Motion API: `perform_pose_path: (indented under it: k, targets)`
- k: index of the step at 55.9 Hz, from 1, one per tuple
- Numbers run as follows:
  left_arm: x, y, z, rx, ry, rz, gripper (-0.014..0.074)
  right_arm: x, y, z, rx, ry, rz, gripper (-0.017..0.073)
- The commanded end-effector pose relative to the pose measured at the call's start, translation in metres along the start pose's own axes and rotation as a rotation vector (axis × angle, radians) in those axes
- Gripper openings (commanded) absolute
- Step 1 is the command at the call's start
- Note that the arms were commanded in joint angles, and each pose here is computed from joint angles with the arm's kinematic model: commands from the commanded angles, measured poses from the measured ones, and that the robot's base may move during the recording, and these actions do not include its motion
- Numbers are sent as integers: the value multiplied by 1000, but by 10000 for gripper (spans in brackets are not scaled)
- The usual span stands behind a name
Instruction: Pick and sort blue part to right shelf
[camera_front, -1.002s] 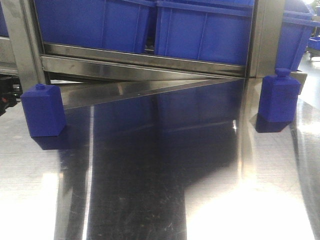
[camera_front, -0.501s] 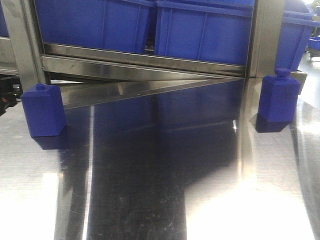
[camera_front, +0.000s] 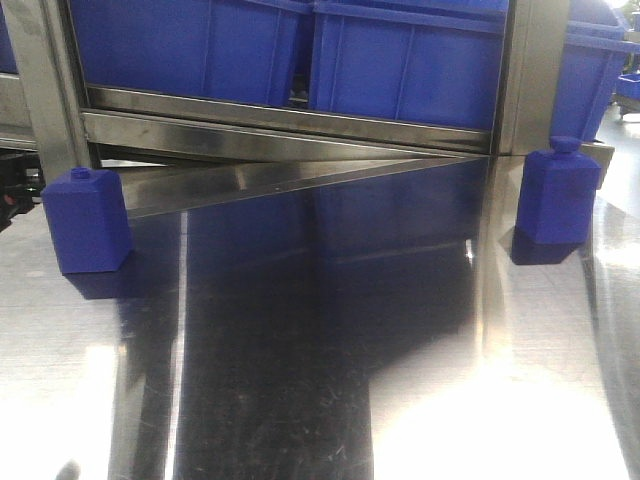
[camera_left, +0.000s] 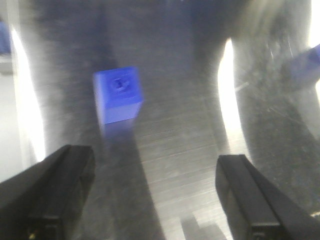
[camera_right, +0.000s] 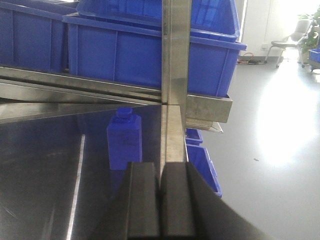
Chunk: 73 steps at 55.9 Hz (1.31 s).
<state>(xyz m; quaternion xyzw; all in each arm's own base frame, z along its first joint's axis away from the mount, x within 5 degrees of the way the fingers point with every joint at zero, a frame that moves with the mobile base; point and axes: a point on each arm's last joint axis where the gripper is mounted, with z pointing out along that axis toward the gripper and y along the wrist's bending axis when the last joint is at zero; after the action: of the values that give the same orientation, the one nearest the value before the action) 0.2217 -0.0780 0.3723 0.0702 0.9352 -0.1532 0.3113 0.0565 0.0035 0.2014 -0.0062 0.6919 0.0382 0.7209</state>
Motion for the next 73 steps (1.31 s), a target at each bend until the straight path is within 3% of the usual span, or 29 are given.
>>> perform_pose_path:
  k: [1, 18, 65, 73]
  targets:
    - [-26, -11, 5, 32, -31, 7, 561, -12, 1, -2, -5, -114, -16, 37]
    - [-58, 6, 69, -159, 154, -84, 557, -12, 1, -2, -5, -114, -16, 37]
    - [-45, 26, 183, -198, 341, -113, 553, -12, 1, -2, -5, -114, -16, 37]
    - [-44, 26, 183, -197, 343, -114, 476, -12, 1, -2, -5, -114, -16, 37]
